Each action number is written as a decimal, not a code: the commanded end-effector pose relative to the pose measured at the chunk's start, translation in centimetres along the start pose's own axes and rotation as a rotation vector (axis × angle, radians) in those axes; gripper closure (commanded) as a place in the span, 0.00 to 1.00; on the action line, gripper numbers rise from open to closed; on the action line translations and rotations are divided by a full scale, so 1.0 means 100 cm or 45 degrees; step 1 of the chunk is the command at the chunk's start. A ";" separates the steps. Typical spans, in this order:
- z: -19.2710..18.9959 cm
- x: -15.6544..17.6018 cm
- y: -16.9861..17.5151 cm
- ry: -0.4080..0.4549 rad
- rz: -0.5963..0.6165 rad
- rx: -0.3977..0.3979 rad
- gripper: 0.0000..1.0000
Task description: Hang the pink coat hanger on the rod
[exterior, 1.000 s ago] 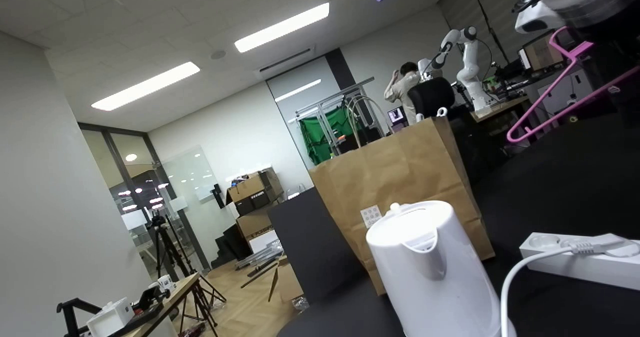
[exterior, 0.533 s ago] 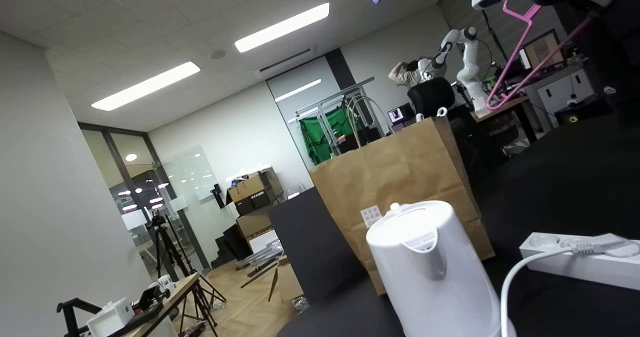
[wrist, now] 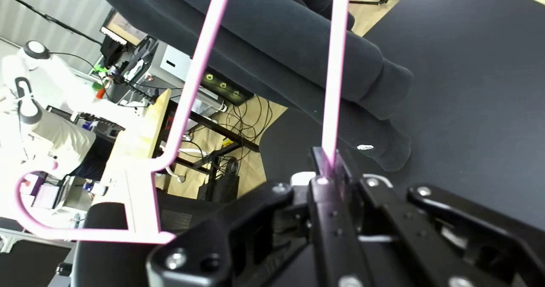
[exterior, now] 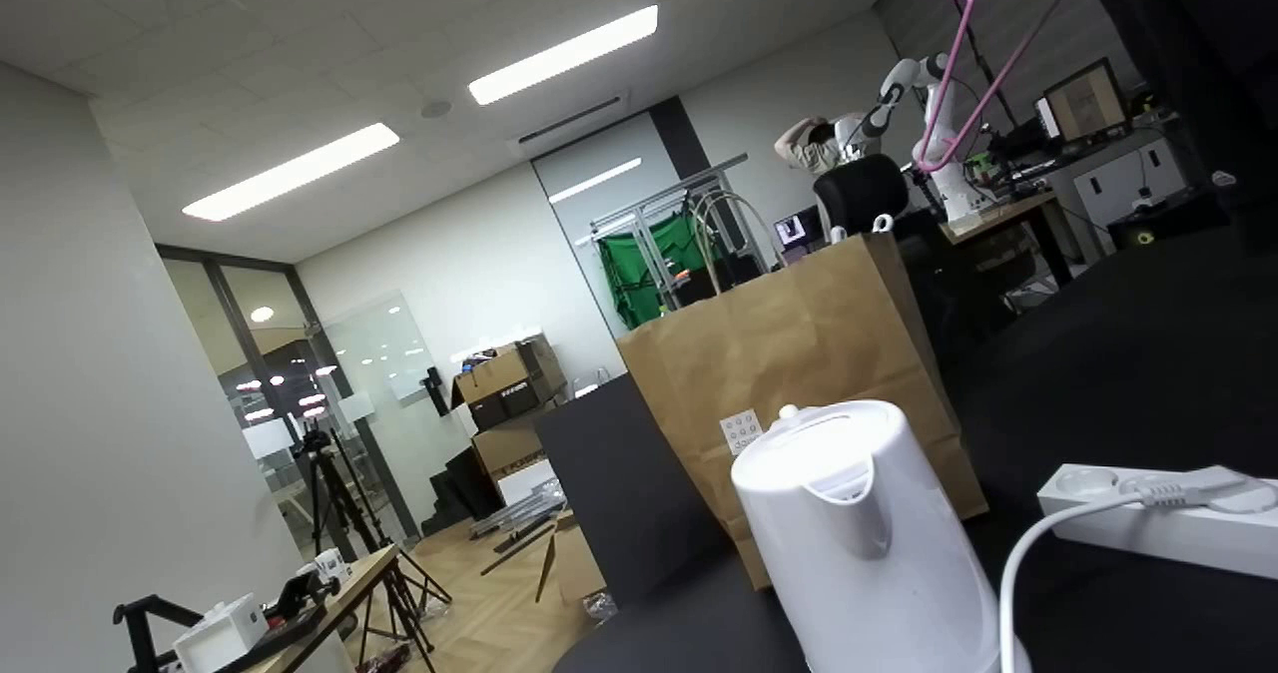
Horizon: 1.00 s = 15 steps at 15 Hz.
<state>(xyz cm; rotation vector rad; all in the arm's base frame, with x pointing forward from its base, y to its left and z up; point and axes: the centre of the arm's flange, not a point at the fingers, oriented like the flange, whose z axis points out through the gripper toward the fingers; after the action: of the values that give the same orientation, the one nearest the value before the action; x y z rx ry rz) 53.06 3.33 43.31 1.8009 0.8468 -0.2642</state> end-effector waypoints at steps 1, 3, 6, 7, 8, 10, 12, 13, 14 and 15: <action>-0.029 -0.022 0.028 -0.019 -0.034 -0.074 0.98; -0.045 -0.036 0.035 -0.002 -0.004 -0.114 0.98; -0.044 -0.032 0.033 0.018 0.011 -0.103 0.92; -0.051 -0.038 0.037 0.025 0.028 -0.113 0.92; -0.054 -0.042 0.039 0.029 0.039 -0.120 0.92; -0.056 -0.044 0.040 0.031 0.045 -0.122 0.92; -0.055 -0.044 0.040 0.030 0.043 -0.122 0.92; -0.055 -0.044 0.040 0.030 0.043 -0.121 0.92; -0.055 -0.044 0.040 0.030 0.043 -0.121 0.92; -0.055 -0.044 0.040 0.030 0.043 -0.121 0.98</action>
<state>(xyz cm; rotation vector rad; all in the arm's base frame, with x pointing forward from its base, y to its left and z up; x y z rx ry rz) 51.33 5.75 50.81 1.7305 0.8314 -0.1786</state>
